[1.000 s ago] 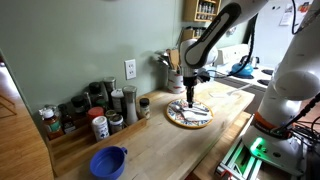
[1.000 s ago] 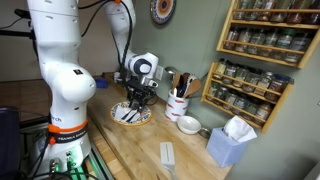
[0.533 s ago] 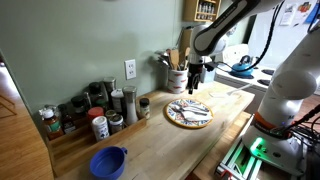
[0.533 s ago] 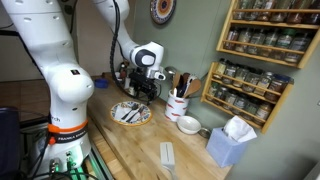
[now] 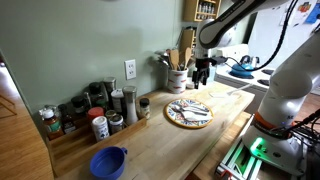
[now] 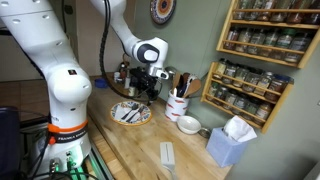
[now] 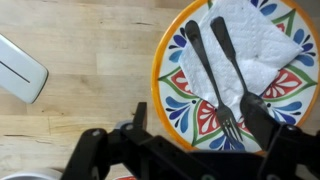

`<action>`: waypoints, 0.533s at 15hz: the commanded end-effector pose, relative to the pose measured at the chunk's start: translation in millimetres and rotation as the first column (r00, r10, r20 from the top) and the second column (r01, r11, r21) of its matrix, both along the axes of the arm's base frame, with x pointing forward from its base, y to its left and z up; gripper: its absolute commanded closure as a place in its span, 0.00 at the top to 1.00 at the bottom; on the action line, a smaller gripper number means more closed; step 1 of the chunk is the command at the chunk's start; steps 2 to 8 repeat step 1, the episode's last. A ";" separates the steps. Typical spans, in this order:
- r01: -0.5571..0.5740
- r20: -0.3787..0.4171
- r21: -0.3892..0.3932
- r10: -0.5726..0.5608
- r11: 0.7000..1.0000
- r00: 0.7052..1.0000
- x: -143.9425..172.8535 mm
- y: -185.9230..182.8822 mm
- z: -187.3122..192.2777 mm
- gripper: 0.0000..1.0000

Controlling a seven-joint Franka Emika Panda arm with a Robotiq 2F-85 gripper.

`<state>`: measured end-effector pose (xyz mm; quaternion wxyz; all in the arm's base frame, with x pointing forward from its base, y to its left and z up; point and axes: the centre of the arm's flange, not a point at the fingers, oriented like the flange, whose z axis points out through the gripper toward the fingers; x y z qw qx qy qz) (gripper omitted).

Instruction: Pick up the silver fork and put it on the plate, pick up the silver spoon and put it on the plate

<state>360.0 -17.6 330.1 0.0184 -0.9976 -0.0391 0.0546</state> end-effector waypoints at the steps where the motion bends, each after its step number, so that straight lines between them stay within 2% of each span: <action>1: -0.011 0.001 -0.002 0.011 1.000 1.000 -1.6 0.1 0.3 1.00; 8: -0.011 0.001 -0.002 0.011 1.000 1.000 -1.6 0.1 0.3 1.00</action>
